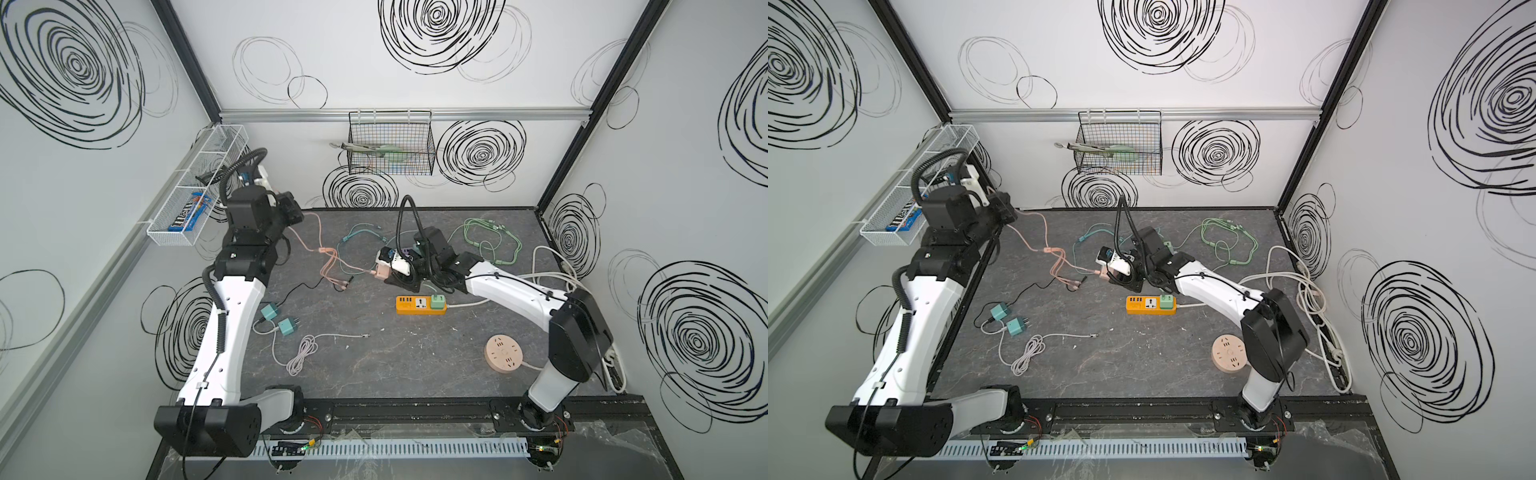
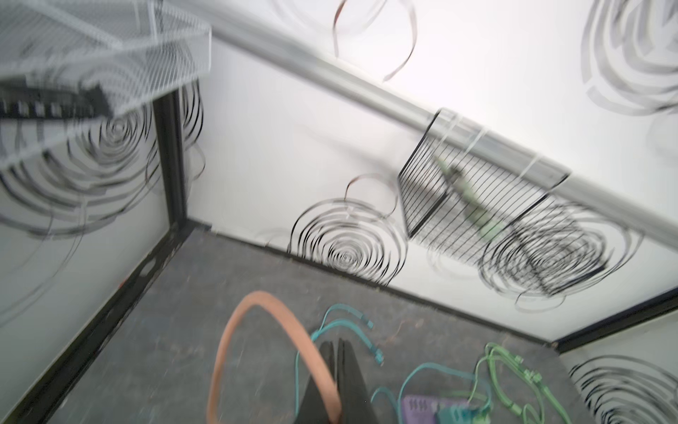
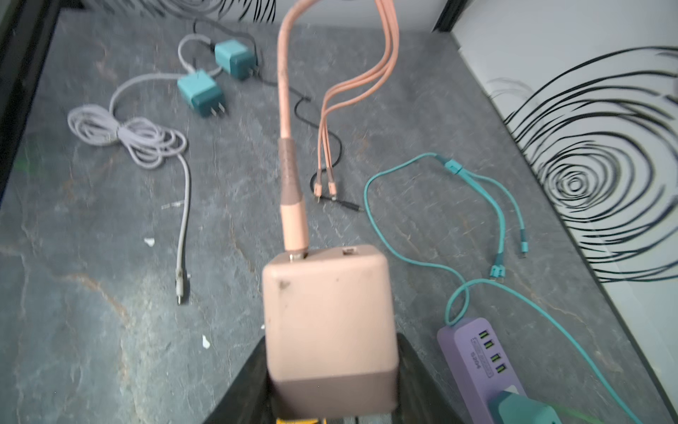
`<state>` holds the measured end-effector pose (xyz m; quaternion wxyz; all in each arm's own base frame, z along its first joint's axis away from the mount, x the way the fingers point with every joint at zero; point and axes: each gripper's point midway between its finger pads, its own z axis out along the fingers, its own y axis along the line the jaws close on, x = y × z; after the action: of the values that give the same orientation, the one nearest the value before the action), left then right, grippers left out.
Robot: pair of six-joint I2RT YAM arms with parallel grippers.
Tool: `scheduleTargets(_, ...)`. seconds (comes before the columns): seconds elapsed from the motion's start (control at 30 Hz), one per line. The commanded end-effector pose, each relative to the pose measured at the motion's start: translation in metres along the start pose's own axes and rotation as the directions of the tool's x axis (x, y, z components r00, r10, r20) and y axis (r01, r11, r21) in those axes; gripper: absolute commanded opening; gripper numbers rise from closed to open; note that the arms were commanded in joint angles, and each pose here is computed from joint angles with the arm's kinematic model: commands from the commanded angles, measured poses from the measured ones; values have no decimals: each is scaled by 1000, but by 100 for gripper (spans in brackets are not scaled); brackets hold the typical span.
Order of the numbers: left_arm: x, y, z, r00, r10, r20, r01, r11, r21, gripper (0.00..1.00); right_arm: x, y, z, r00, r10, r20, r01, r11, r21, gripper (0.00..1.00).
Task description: Insert the plug
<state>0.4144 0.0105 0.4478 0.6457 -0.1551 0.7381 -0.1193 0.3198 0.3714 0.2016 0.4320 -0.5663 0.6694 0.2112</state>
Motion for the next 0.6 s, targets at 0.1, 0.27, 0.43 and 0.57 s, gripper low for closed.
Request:
scheduleTargets(0.1, -92, -37, 27, 962, 13, 273, -44, 993, 107, 0, -45, -29, 10, 983, 44, 176, -59, 995, 80, 24)
scheduleTargets(0.27, -30, 3, 71, 980, 57, 190, -53, 998, -26, 0, -32, -17, 34, 988, 75, 137, -79, 997, 20, 24)
scheduleTargets(0.43, 93, 70, 117, 988, 34, -148, -66, 974, -216, 64, 0, 0, 54, 982, 187, 42, -186, 982, -29, 24)
scheduleTargets(0.57, 143, 86, 104, 943, 11, -333, -108, 956, -272, 97, 17, 4, 56, 973, 230, -24, -231, 973, -26, 25)
